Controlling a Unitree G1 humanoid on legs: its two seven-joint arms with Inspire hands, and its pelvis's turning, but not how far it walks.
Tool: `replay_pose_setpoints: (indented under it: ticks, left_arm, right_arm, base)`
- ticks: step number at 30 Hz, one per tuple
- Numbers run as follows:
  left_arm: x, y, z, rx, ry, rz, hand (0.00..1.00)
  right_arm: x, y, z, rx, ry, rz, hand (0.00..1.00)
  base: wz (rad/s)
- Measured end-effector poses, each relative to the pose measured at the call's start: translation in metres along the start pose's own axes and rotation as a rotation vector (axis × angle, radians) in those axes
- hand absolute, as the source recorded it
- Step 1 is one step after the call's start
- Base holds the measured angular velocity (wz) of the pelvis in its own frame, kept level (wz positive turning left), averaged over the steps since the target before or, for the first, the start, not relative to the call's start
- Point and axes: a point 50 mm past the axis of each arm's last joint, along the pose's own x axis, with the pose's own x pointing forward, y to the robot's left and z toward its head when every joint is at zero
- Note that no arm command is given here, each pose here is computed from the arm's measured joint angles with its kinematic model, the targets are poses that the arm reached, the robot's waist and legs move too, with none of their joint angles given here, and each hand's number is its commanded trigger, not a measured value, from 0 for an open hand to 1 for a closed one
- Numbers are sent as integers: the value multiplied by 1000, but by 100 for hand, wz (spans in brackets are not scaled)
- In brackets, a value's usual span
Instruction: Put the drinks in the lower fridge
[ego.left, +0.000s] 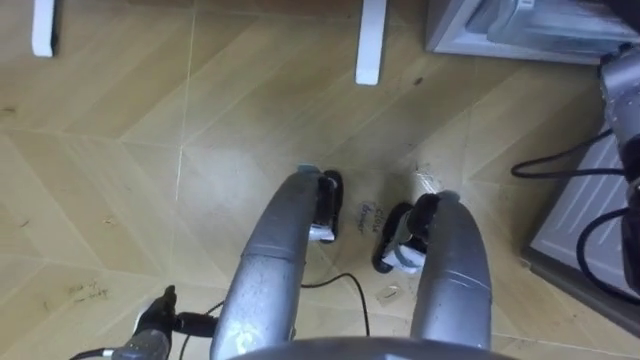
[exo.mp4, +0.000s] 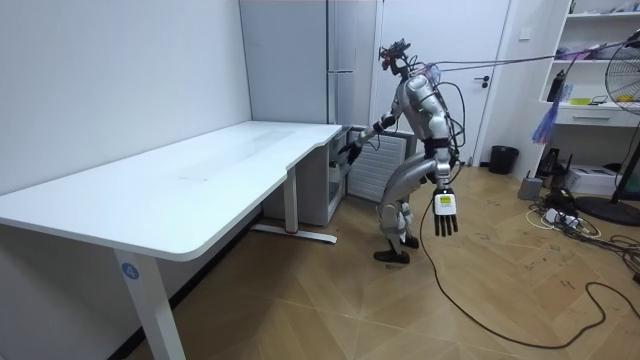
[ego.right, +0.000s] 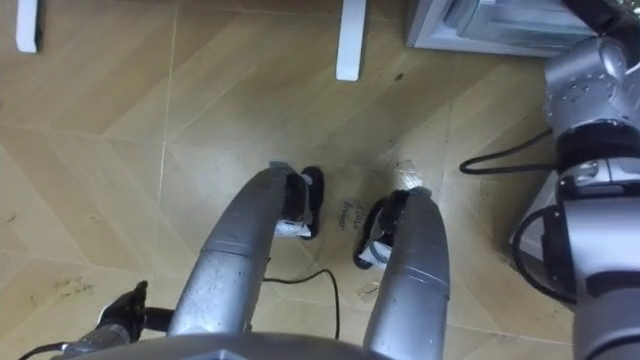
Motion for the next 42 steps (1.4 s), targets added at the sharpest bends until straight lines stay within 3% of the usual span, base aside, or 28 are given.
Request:
replay_pose_setpoints:
  ticks: [17, 30, 42]
  left_arm:
    - [-11, -5, -20, -9, -10, -17, 0]
    - [-13, -8, -7, -12, -72, -34, 0]
    - [-14, 5, -9, -23, -49, -21, 0]
  right_arm:
    - [-13, 17, 10, 131, -28, -37, 0]
    - [-13, 17, 11, 203, -7, -22, 0]
    - [6, -22, -20, 64, 29, 20, 0]
  base:
    - [11]
    - [2]
    - [4]
